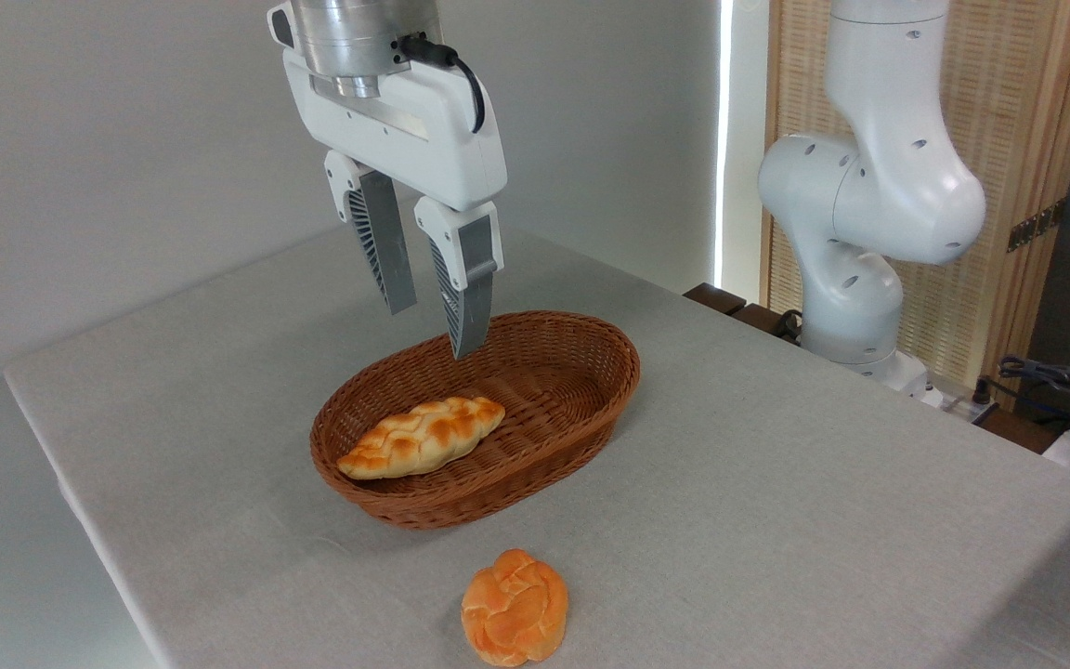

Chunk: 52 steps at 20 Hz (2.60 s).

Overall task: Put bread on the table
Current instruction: 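Lower the open gripper toward the braided bread in the wicker basket, then descend into the basket and close the gripper on the braided bread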

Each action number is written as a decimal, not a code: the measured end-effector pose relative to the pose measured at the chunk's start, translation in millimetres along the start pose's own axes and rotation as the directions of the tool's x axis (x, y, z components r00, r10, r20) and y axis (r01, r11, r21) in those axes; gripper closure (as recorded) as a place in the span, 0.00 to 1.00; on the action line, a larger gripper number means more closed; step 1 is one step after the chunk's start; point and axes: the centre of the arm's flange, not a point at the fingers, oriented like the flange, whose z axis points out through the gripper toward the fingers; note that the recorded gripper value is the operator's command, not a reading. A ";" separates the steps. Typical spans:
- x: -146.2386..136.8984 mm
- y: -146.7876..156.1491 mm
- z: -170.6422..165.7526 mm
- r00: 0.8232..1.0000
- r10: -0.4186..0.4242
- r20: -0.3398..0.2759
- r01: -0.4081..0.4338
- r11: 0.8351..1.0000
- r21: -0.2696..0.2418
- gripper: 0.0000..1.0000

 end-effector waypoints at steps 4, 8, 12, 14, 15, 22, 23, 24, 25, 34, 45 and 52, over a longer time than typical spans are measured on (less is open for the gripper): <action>0.1 0.1 0.0 1.000 0.000 0.000 0.000 1.000 0.000 0.00; 0.9 0.9 0.1 1.000 0.002 0.000 -0.002 1.000 0.000 0.00; 2.5 1.9 1.0 1.000 0.006 0.001 -0.006 1.000 -0.001 0.00; 3.3 1.8 2.3 1.000 0.007 0.003 -0.007 1.000 -0.002 0.00; 3.7 1.8 2.9 1.000 0.007 0.003 -0.007 1.000 -0.003 0.00; 17.0 13.9 11.9 0.999 0.041 0.016 -0.040 0.999 -0.014 0.00; 19.8 17.1 14.2 0.999 0.048 0.018 -0.048 0.999 -0.016 0.00; 21.7 19.3 15.8 0.998 0.053 0.019 -0.053 0.998 -0.017 0.00; 25.4 22.6 19.4 0.998 0.062 0.017 -0.062 0.998 -0.015 0.00; 31.5 47.6 62.8 0.995 0.103 0.013 -0.102 0.995 -0.005 0.00; 33.2 86.8 147.7 0.986 0.164 -0.004 -0.164 0.986 0.019 0.00; 34.2 96.4 179.6 0.984 0.174 -0.027 -0.173 0.985 0.027 0.00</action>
